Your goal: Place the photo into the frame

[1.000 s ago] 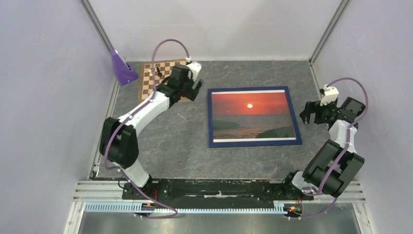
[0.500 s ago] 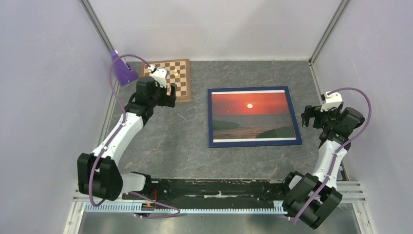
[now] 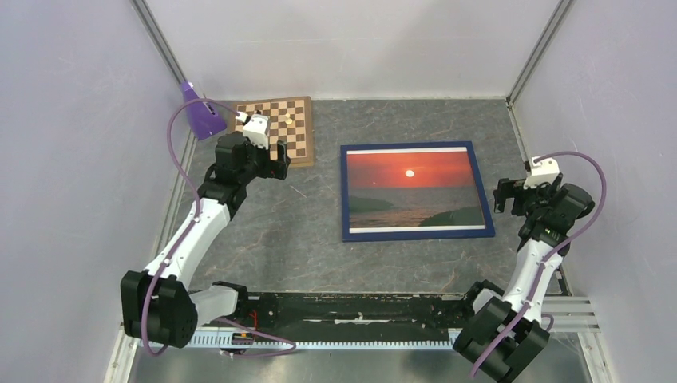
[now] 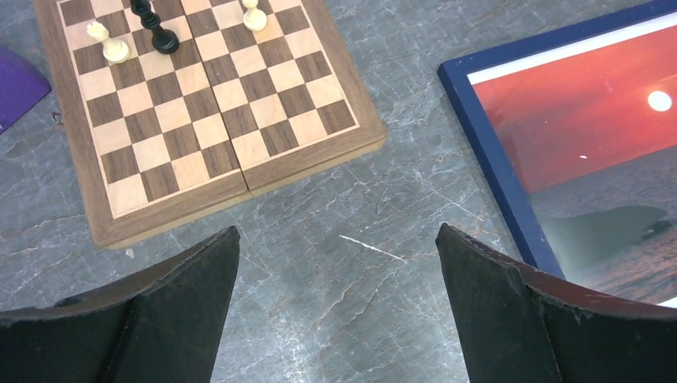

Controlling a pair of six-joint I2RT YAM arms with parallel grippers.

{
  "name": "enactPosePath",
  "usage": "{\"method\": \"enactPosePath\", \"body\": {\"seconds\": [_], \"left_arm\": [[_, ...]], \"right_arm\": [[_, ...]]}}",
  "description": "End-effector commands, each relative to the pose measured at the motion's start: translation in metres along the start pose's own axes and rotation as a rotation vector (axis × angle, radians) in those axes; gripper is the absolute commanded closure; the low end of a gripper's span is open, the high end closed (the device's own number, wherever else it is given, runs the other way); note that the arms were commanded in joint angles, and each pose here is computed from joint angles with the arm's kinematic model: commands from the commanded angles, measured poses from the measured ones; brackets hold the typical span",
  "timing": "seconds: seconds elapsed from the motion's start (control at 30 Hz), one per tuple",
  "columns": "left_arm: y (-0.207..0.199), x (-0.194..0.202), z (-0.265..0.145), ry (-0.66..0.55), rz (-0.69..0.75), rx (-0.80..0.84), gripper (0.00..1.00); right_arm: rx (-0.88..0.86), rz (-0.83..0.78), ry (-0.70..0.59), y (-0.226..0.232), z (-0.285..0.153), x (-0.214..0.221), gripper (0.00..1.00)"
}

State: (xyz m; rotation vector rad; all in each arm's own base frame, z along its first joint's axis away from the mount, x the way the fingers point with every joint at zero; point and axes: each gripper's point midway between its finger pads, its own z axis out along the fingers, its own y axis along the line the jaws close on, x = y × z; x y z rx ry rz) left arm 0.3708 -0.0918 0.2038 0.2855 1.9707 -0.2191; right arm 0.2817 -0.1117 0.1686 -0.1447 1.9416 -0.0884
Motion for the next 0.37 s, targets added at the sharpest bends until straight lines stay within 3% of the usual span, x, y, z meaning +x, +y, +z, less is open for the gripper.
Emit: {"method": "enactPosePath", "body": {"seconds": [0.0, 0.33], "left_arm": [[-0.0083, -0.0237, -0.0075, -0.08, -0.051, 0.04, 0.01], [-0.0143, -0.0246, -0.0069, -0.064, -0.065, 0.072, 0.01]], "right_arm": [[0.022, -0.027, -0.033, -0.0067, -0.0016, -0.0057, 0.02], [-0.006, -0.032, -0.039, -0.005, -0.0001, -0.0043, 0.02]]}}
